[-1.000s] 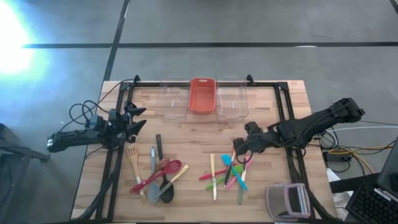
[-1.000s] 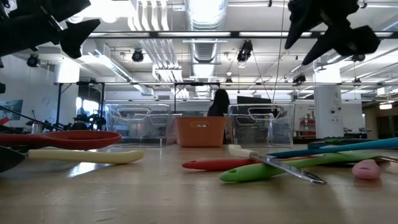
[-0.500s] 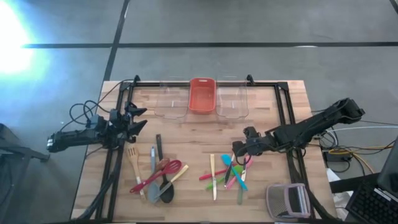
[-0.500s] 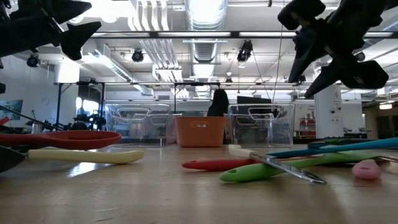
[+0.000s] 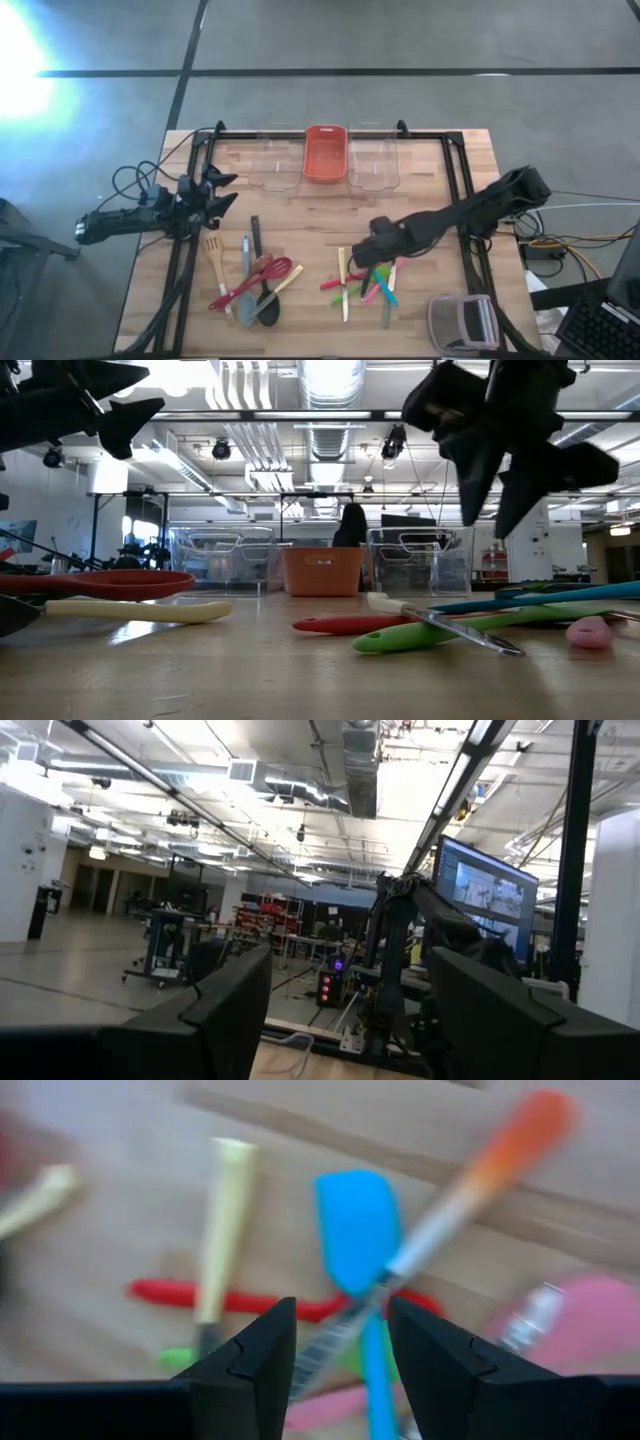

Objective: Pick & Place Kitchen Items
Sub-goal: Put the orange table knife into the orange bin

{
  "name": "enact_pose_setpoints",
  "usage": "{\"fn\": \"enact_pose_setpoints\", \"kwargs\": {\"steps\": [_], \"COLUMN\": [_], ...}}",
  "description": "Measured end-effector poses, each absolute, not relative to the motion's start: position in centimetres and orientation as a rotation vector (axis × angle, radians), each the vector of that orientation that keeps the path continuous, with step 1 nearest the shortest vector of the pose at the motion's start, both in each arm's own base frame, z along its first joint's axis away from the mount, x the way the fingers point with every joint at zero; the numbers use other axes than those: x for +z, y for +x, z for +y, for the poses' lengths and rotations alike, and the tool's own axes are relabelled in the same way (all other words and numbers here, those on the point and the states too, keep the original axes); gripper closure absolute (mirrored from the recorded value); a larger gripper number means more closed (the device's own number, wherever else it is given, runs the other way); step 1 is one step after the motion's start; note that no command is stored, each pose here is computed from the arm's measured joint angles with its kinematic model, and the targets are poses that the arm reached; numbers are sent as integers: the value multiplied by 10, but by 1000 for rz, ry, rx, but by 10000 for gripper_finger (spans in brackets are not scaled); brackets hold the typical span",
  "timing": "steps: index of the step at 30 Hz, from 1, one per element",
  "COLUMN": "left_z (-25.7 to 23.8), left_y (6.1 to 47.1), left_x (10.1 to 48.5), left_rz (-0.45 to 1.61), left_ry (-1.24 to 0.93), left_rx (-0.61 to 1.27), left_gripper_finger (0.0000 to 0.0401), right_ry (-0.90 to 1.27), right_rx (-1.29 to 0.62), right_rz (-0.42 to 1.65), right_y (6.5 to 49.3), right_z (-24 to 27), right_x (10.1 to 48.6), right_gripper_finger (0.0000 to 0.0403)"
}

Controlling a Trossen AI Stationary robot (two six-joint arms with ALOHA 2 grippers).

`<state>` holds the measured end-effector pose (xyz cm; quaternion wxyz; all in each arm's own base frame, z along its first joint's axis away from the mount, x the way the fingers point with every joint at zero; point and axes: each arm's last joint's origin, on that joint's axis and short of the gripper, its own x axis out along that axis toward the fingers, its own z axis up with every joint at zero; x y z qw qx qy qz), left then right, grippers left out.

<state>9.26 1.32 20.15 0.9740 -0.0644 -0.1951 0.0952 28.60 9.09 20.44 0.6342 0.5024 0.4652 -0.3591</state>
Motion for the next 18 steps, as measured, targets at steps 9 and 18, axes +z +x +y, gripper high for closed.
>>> {"fn": "enact_pose_setpoints", "kwargs": {"steps": [9,18], "left_z": [13,13], "left_y": [93,94], "left_x": [201,200], "left_rz": [-394,-378], "left_ry": [-158,-162], "left_rx": [184,170], "left_gripper_finger": [128,128], "right_ry": [1161,1274], "right_rx": [-958,-1142], "right_rz": [1102,1071], "right_y": [313,307], "right_z": [93,91], "right_x": [209,193], "right_gripper_finger": [259,259]}}
